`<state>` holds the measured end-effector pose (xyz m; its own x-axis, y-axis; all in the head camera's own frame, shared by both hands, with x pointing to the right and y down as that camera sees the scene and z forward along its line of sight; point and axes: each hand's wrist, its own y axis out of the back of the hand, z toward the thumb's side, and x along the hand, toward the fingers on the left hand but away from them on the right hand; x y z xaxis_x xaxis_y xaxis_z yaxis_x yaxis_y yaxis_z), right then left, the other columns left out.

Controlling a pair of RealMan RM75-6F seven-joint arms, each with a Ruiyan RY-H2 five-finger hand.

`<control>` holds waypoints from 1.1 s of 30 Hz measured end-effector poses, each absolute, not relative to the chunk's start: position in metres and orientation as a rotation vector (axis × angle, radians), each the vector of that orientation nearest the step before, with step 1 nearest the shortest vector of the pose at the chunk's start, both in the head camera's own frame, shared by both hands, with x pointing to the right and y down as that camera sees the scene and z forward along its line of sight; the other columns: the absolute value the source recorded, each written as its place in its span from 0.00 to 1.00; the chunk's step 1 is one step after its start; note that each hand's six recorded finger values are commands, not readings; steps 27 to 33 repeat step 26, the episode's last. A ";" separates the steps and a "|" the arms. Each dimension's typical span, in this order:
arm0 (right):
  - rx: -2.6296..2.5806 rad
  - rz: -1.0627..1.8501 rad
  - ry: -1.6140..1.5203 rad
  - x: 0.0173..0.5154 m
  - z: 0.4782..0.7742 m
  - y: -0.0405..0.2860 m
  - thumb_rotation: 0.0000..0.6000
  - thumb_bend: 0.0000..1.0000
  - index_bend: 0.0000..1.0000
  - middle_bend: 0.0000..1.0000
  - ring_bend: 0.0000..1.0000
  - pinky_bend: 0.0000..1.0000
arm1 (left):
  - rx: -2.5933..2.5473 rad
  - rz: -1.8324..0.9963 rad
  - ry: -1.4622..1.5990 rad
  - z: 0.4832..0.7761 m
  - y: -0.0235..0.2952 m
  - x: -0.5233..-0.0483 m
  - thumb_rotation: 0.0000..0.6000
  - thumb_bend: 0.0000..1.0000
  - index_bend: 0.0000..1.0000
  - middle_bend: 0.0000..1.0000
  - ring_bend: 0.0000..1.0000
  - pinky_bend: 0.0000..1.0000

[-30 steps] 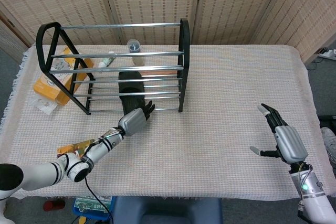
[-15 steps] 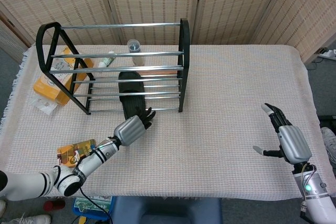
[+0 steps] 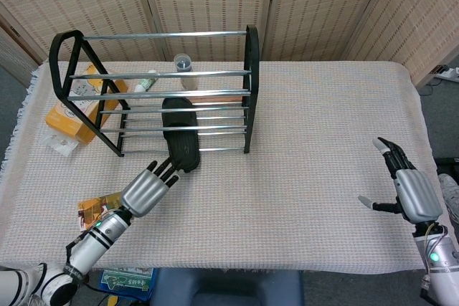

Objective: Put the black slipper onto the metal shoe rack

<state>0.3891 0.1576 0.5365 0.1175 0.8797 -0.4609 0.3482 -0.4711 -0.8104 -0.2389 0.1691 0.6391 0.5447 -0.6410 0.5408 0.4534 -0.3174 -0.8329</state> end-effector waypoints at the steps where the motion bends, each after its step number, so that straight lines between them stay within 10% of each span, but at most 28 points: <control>1: -1.883 1.351 -1.183 0.391 0.536 0.158 1.00 0.06 0.00 0.02 0.01 0.21 | -1.562 -1.122 0.185 0.638 0.171 -0.245 1.00 0.23 0.14 0.05 0.01 0.31; 23: -1.793 1.459 -1.015 0.417 0.582 0.192 1.00 0.15 0.00 0.09 0.01 0.21 | -1.522 -1.639 1.045 0.596 0.205 -0.458 1.00 0.23 0.18 0.07 0.02 0.31; 33: -1.772 1.458 -1.006 0.417 0.581 0.195 1.00 0.16 0.00 0.09 0.01 0.21 | -1.490 -1.641 1.103 0.593 0.216 -0.465 1.00 0.23 0.18 0.07 0.02 0.31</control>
